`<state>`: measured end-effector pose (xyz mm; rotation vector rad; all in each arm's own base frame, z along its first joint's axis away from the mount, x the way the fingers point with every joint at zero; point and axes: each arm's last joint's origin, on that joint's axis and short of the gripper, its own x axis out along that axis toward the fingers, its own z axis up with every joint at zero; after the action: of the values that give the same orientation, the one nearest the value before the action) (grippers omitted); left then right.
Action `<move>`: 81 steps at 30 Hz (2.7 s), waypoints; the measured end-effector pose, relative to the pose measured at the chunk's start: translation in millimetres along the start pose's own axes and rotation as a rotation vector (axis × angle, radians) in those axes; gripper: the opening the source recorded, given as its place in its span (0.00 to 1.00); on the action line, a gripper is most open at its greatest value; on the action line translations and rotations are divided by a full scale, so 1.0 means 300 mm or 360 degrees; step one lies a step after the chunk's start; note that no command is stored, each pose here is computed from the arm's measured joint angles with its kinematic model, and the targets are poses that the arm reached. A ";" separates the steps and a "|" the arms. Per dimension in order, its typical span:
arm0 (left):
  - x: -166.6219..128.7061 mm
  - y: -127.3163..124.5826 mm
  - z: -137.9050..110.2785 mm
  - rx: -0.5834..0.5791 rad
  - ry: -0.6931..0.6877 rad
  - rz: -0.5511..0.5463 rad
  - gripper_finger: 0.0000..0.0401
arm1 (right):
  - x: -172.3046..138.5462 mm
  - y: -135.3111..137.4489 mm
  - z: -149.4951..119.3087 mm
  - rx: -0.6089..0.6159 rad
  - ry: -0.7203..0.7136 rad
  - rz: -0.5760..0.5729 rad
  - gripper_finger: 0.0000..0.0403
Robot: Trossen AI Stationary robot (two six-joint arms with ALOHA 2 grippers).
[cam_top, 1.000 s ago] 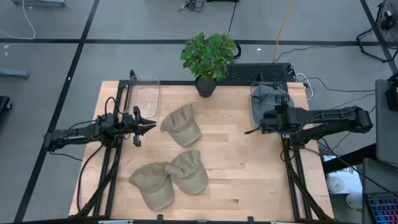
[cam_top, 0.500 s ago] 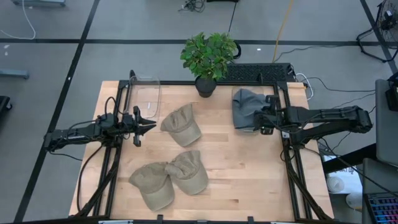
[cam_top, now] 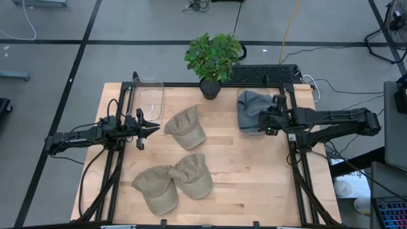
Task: Pick & Place hat
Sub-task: Put the blue cap into the right transparent bin
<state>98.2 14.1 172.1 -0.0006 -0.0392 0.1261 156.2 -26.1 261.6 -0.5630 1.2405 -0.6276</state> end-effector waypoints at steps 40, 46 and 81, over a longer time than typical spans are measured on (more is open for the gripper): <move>0.000 0.000 0.000 0.0000 0.0000 0.0000 0.17 | -0.026 0.007 0.096 0.0288 -0.0430 0.0567 0.11; 0.000 0.000 0.000 0.0000 0.0000 0.0000 0.17 | -0.034 0.015 0.110 0.0294 -0.0524 0.0780 0.29; 0.000 0.000 0.000 0.0000 0.0001 0.0000 0.17 | 0.081 0.129 0.105 0.0230 -0.0505 0.0787 0.04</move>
<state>98.2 14.2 172.0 -0.0007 -0.0387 0.1262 196.8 -14.3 225.5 -0.2076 0.9730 -0.1969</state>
